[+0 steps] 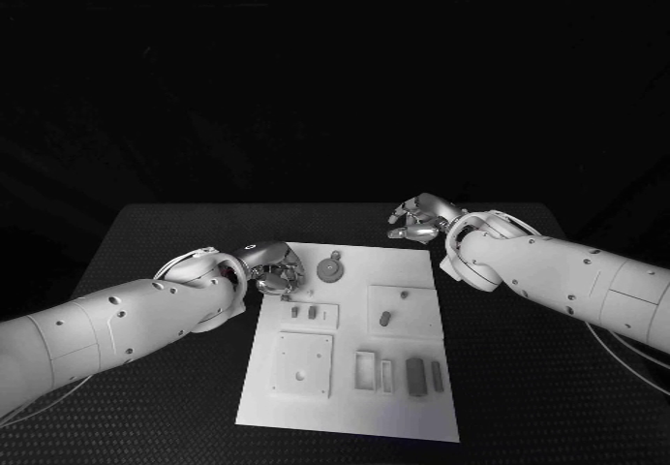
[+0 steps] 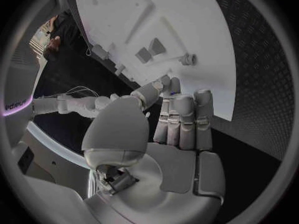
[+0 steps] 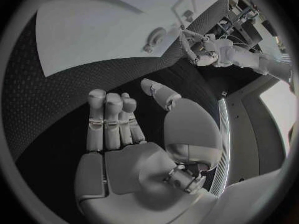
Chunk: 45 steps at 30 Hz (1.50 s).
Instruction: Assemble the parts on the task board
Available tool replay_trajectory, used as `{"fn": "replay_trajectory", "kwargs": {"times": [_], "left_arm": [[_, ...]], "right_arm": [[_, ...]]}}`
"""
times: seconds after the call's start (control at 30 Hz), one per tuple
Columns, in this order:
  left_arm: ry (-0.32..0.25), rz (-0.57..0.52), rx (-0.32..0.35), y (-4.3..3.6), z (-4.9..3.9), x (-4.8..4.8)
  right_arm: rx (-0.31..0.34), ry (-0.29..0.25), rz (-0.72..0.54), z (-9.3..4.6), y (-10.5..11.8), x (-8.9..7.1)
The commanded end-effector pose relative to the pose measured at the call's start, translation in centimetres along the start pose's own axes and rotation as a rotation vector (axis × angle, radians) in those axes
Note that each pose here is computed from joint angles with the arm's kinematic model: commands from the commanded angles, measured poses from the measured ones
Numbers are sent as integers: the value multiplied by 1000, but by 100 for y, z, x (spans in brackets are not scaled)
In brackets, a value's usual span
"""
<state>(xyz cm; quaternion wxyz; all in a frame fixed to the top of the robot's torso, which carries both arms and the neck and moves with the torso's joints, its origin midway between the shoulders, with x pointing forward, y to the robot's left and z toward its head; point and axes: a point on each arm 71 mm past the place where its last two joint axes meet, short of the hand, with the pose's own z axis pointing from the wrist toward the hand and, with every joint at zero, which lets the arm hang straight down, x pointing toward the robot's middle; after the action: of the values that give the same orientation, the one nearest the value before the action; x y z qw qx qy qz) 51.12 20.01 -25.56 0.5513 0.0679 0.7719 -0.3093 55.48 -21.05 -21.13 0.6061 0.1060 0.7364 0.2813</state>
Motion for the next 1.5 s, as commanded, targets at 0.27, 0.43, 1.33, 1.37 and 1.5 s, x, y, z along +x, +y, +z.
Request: {"fn": "replay_trajectory", "kwargs": {"times": [0.27,0.43,1.33,1.37,1.5], "left_arm": [[-6,-76,-62,121,-84,-177],[51,-57,-88,146,-122,-189],[71,172,-19,132,-134,-130],[76,172,-18,130,-133,-116],[90,171,-14,125,-129,-86]], "right_arm": [[-6,4,-5,-9,-9,-7],[-4,4,-5,-14,-20,-13],[-4,4,-5,-23,-29,-21],[-4,4,-5,-23,-28,-20],[-3,3,-5,-23,-30,-21]]}}
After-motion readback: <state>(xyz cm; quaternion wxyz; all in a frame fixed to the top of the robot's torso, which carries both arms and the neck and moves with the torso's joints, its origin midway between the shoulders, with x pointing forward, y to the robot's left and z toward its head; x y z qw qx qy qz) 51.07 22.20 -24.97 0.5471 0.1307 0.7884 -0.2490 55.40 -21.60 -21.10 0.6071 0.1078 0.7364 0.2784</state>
